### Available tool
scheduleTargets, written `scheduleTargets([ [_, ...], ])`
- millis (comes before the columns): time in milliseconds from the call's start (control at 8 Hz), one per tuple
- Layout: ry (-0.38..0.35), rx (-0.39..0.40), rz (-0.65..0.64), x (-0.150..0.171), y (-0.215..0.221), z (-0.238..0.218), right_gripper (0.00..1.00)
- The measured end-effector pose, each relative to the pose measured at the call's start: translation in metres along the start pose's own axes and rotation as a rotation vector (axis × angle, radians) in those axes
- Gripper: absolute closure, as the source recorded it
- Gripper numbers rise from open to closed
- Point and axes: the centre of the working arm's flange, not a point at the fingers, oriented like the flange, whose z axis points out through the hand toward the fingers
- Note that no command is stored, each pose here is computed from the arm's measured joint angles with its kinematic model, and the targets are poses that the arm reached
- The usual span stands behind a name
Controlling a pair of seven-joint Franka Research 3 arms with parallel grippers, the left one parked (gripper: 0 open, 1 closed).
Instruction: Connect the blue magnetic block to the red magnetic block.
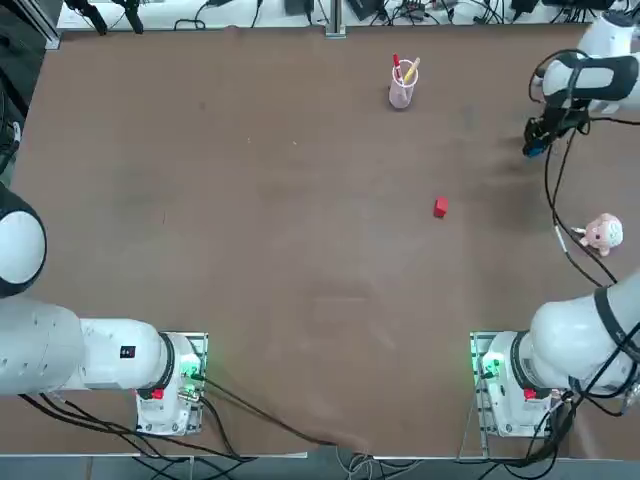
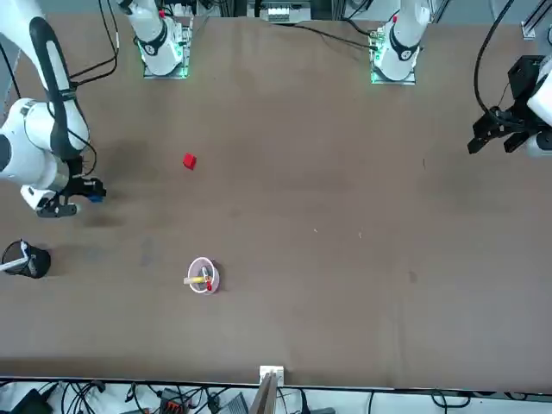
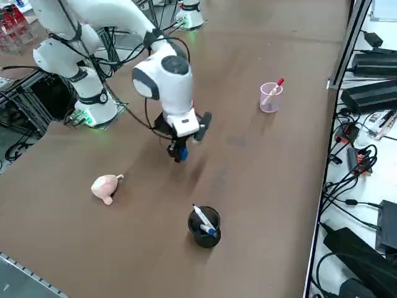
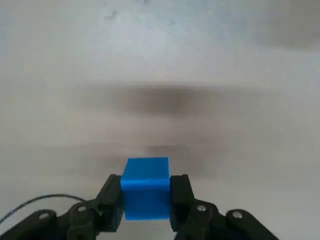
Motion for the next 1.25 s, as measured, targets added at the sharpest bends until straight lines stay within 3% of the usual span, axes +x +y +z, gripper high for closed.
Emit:
scheduleTargets([
  [375, -0.005, -0.008, -0.031, 0.013, -0.047, 0.002, 0.52],
  [1250, 0.027, -0.006, -0.017, 0.034, -0.071, 0.041, 0.52],
])
